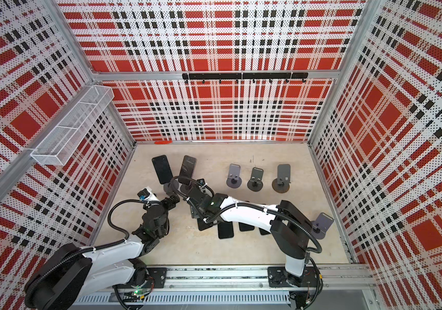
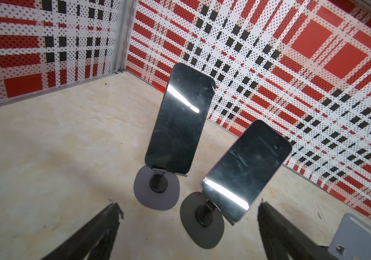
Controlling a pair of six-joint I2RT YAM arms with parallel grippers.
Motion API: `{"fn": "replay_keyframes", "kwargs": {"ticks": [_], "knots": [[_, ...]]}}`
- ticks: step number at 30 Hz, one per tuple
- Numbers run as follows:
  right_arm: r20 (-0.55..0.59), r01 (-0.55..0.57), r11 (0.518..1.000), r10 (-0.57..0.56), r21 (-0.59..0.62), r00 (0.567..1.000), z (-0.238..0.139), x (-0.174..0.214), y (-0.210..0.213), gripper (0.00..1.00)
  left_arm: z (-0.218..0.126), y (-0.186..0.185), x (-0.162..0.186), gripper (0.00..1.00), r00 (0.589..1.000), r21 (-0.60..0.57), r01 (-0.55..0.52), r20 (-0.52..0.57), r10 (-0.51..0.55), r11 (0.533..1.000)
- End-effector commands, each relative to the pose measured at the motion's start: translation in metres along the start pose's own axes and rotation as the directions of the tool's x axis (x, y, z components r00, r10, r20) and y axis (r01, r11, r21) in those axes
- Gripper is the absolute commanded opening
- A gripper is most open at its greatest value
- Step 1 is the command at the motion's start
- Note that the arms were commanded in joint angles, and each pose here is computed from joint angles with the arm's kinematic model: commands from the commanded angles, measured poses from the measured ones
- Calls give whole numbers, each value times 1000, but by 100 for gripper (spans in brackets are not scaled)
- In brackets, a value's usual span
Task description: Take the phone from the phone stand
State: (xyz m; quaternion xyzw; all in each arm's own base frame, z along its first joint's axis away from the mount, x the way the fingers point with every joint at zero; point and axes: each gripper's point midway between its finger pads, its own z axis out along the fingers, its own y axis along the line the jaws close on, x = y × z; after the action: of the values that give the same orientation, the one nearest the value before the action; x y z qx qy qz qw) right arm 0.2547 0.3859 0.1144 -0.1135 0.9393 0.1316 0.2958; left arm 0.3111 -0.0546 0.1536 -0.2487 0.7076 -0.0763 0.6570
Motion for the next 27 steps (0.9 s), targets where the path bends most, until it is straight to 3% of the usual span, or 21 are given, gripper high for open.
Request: {"fn": "replay_keyframes", "kwargs": {"ticks": [1,11,27], "knots": [[38,-97,994,95,54,995,12,6,7,61,-1,10,-3,98,1000,-44,-7,20,8,999],[-76,-81,990,90,117,993,30,54,1,62,-3,12,-5,98,1000,-47,5,30,-3,999],[-101,-43,976,66,212,993,43,67,-15,66,-6,17,-8,98,999,-62,23,47,-21,998]]}}
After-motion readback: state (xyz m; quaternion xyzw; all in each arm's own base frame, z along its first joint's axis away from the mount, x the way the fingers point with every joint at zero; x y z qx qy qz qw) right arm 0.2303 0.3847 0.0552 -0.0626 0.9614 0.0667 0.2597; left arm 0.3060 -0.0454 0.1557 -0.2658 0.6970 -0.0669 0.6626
